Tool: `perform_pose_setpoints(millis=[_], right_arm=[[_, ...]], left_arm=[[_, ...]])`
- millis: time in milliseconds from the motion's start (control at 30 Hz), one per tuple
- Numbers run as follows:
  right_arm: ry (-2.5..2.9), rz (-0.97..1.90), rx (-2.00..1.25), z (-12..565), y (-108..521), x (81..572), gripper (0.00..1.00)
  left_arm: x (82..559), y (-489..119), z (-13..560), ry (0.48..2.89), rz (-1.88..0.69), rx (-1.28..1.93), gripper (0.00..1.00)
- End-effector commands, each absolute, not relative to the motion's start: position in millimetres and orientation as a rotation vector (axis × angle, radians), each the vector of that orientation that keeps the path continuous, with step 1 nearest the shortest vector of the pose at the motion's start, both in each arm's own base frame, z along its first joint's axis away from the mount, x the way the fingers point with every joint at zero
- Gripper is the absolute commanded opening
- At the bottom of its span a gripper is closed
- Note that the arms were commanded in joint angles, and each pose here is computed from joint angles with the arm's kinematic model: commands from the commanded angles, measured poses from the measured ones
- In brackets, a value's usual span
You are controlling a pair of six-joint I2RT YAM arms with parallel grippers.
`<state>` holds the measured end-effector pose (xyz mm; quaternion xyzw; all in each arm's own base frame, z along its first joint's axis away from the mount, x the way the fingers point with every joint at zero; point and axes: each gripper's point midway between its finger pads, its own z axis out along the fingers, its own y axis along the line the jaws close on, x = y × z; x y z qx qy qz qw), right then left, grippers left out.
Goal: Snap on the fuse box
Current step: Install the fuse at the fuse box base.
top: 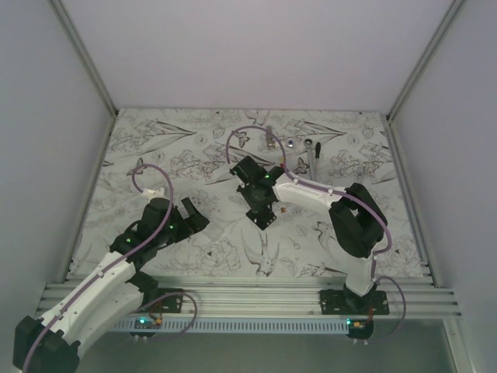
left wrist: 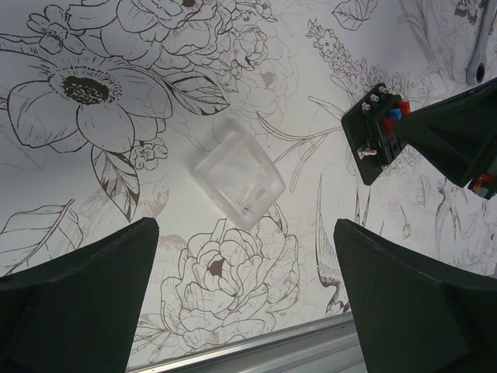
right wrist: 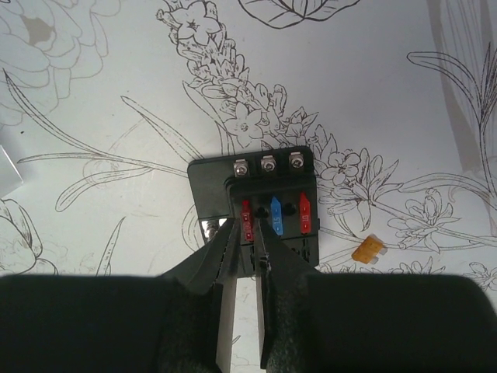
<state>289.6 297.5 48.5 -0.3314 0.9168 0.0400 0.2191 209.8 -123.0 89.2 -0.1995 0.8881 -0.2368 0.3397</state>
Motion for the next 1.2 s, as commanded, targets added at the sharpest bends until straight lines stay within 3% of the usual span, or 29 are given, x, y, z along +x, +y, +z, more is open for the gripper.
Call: perform_pose_setpoints(millis=[0, 567, 733, 1167], right_arm=[[2.526, 0.111, -0.909, 47, 297, 296, 0.18], [2.542, 0.142, -0.927, 41, 300, 293, 0.14], [2.547, 0.126, -0.922, 39, 298, 294, 0.0], [2.703, -0.063, -0.955, -17, 264, 275, 0.0]], left_arm=[[207, -123, 89, 2.328, -0.621, -0.531, 1.0], [208, -123, 91, 2.327, -0.621, -0.529, 1.0], [209, -123, 91, 2.328, -0.62, -0.53, 1.0], [209, -123, 90, 2.33, -0.615, -0.531, 1.0]])
